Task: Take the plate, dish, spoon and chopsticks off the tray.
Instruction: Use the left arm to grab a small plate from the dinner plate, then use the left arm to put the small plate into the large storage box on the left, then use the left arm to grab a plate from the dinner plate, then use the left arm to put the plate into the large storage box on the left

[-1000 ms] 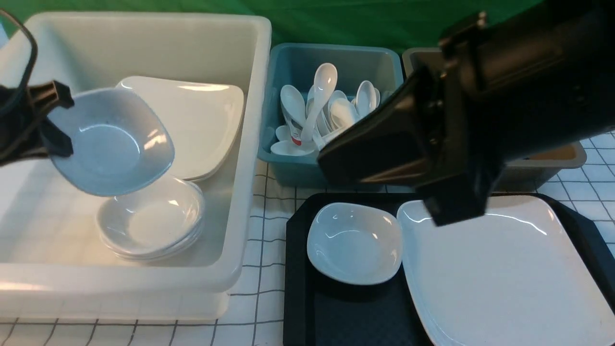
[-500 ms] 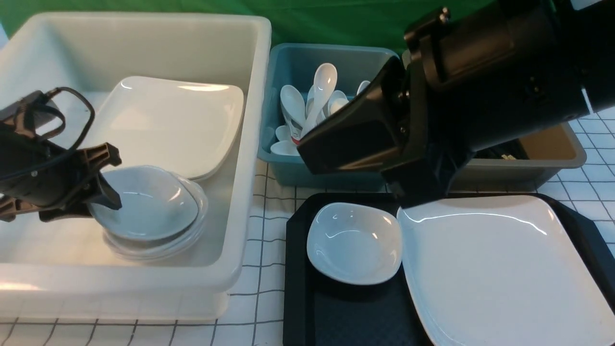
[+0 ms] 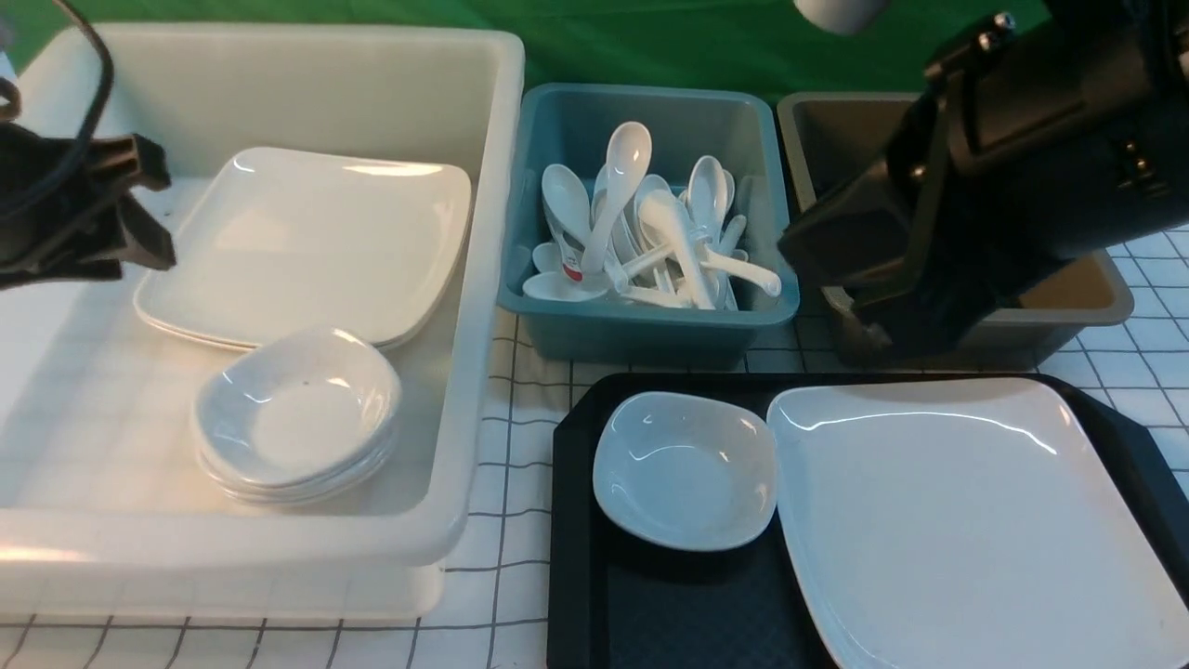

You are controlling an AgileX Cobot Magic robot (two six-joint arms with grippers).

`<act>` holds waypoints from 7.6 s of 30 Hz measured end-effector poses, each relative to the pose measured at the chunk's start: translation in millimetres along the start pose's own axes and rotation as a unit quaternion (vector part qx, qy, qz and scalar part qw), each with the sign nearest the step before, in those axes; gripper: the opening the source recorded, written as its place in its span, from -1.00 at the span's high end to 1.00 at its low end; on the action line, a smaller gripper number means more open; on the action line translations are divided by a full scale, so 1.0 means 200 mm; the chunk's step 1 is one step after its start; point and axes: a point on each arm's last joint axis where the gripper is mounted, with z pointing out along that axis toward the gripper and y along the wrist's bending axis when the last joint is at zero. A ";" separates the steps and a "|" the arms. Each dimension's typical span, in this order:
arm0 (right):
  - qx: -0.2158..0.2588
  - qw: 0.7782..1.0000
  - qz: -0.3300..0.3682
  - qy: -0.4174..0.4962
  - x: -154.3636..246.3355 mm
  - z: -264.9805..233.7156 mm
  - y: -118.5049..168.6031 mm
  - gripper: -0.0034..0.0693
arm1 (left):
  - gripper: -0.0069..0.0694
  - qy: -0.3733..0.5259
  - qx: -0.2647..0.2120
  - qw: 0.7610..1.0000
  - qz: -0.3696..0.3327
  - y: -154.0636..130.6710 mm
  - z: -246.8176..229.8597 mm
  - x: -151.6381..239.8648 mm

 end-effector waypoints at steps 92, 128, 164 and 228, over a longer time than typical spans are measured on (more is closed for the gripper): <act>-0.151 0.986 0.033 -0.065 -0.35 0.02 -0.05 0.90 | 0.27 0.054 -0.063 0.947 0.309 -0.23 0.51 0.33; 0.199 0.956 0.194 0.095 0.67 -0.36 -0.24 0.90 | -0.13 0.167 0.121 0.929 0.308 -1.34 1.04 0.43; 0.173 0.969 0.168 0.056 0.63 -0.36 -0.22 0.90 | 0.48 0.170 0.154 0.941 0.248 -1.37 1.19 0.49; -0.151 0.985 0.008 -0.084 -0.47 0.13 0.01 0.90 | 0.76 -0.217 -0.014 0.931 -0.292 0.53 0.48 -0.24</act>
